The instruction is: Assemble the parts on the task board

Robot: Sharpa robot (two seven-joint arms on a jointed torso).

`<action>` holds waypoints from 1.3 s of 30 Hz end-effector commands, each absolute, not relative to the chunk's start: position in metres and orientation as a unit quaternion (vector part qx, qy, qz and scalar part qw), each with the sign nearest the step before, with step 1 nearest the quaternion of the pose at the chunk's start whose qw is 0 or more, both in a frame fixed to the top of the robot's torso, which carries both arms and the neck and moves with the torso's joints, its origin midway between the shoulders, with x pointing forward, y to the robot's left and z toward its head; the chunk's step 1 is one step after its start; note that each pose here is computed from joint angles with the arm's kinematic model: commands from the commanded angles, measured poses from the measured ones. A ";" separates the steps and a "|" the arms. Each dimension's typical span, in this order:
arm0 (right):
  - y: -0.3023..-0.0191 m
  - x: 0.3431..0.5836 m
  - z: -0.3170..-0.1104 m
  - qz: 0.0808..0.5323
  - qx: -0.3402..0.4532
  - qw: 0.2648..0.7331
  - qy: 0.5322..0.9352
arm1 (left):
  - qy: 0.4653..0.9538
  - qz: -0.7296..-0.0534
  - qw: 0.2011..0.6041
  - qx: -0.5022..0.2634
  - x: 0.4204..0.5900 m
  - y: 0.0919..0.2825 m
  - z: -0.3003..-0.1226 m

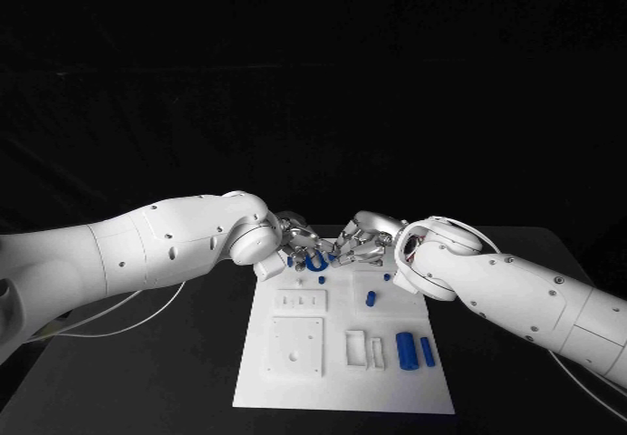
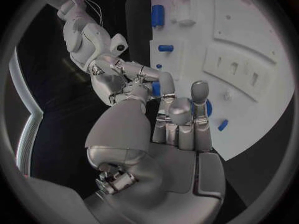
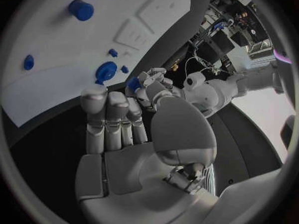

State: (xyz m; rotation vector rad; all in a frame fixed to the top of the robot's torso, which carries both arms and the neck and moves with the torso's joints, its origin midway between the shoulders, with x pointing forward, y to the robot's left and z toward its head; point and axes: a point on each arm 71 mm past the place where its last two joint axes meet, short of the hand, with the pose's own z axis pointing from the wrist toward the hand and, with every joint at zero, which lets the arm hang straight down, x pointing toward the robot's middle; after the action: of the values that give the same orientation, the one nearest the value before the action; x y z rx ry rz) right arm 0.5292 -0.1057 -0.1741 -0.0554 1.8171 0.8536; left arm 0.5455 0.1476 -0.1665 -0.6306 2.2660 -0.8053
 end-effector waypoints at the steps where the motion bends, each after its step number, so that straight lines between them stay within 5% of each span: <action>1: -0.104 0.529 -0.176 0.358 -0.030 0.531 0.767 | 0.860 -0.326 0.314 -0.235 0.544 0.141 -0.164; 13: -0.115 0.531 -0.173 0.362 -0.017 0.554 0.749 | 0.857 -0.322 0.322 -0.243 0.542 0.144 -0.165; 29: -0.186 0.519 -0.175 0.404 0.045 0.552 0.728 | 0.857 -0.276 0.364 -0.237 0.536 0.169 -0.169; 39: -0.239 0.534 -0.153 0.457 0.187 0.583 0.645 | 0.860 -0.228 0.402 -0.216 0.527 0.183 -0.180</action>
State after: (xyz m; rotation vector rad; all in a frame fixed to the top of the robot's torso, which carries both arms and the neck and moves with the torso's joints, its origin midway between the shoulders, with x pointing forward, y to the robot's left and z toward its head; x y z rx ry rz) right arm 0.5319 -0.2335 -0.1597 0.3114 1.6164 0.9649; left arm 0.5267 0.1806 -0.1800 -0.5860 2.2160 -0.6504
